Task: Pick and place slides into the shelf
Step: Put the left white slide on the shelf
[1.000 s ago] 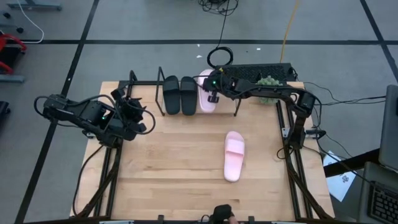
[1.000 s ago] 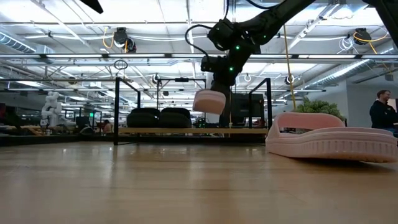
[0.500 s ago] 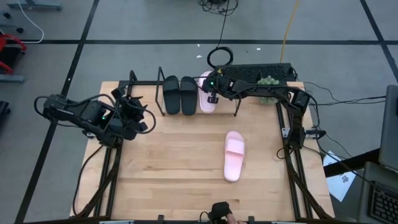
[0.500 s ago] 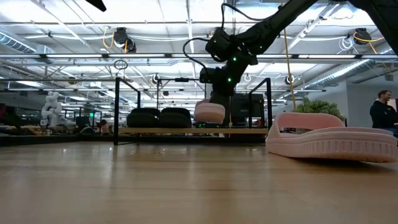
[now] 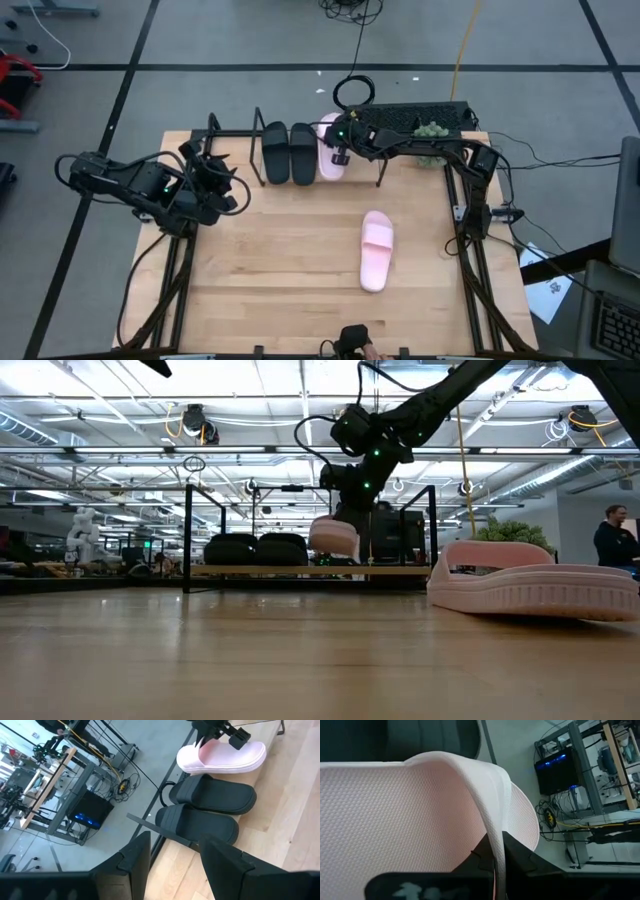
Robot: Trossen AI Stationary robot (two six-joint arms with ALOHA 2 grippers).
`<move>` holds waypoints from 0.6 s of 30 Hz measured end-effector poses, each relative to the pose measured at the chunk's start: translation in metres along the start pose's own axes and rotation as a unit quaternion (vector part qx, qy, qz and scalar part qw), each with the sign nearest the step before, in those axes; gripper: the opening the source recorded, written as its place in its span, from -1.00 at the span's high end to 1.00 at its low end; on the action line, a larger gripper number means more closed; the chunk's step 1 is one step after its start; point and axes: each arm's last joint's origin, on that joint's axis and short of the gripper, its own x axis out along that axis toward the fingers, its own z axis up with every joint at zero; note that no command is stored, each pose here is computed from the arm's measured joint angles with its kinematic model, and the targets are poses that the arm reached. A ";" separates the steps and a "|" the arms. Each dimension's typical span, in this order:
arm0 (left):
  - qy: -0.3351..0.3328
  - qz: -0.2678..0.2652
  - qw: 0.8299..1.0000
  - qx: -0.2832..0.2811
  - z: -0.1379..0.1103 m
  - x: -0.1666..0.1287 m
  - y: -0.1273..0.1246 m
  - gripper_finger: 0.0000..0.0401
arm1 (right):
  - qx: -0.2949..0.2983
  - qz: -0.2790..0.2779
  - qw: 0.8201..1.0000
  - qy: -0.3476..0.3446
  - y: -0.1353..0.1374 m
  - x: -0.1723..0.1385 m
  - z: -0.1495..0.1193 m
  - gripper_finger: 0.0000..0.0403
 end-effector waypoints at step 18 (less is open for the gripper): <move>0.000 0.000 1.000 0.004 0.000 0.000 0.000 0.15 | 0.012 0.016 1.000 0.006 0.007 0.006 -0.002 0.98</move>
